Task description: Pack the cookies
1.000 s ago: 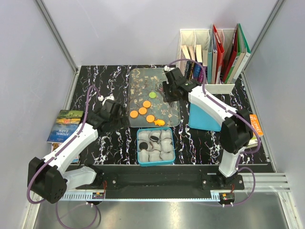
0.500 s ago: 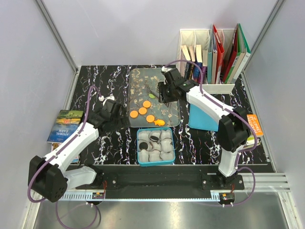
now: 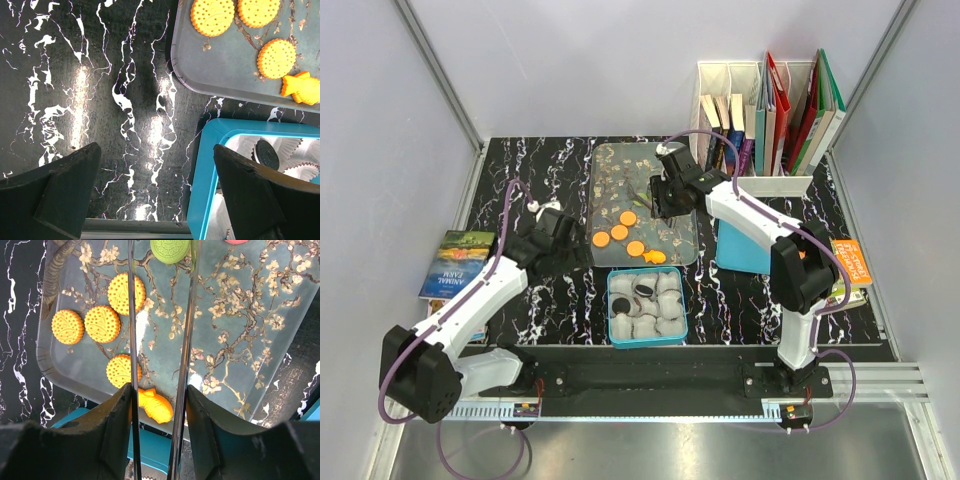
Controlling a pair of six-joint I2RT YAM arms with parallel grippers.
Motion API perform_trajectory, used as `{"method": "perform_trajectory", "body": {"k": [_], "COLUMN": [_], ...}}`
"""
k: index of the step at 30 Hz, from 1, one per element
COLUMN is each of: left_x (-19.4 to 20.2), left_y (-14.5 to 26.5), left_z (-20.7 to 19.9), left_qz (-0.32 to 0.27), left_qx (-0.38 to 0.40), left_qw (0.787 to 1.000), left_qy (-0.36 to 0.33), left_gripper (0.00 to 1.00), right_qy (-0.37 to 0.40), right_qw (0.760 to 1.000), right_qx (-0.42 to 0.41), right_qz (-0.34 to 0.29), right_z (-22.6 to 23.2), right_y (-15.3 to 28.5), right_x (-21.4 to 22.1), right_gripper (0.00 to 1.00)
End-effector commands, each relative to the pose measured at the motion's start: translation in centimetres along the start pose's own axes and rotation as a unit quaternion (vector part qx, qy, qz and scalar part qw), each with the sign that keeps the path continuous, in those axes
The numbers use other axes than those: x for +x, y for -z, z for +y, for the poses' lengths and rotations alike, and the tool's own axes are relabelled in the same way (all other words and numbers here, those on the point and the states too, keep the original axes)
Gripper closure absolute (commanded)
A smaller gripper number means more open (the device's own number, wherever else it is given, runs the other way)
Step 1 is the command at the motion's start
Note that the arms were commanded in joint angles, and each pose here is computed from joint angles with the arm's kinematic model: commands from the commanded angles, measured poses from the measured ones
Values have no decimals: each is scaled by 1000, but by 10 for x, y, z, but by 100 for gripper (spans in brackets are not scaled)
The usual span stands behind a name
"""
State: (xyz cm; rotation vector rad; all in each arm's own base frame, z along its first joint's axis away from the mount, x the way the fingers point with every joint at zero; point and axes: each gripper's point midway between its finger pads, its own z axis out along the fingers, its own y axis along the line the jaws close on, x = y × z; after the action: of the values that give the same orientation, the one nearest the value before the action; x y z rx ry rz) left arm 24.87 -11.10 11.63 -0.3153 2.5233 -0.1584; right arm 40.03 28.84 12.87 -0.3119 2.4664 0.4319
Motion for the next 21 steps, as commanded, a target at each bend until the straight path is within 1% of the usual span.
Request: {"method": "perform_trajectory", "body": {"k": [1, 14, 21], "left_x": [-7, -6, -5], "left_y": [2, 2, 1], "left_z": [-8, -9, -10], "left_qz": [-8, -4, -2], "left_qx": [14, 17, 17], "left_qw": [1000, 1000, 1000], "left_qy": [-4, -4, -3], "left_gripper": [1, 1, 1], "right_qy": [4, -1, 0], "right_qw": [1000, 1000, 1000], "right_qx": [1, 10, -1], "right_qz": [-14, 12, 1], "right_z": [1, -8, 2], "right_y": [-7, -11, -2], "right_x": [-4, 28, 24], "right_gripper": [51, 52, 51]}}
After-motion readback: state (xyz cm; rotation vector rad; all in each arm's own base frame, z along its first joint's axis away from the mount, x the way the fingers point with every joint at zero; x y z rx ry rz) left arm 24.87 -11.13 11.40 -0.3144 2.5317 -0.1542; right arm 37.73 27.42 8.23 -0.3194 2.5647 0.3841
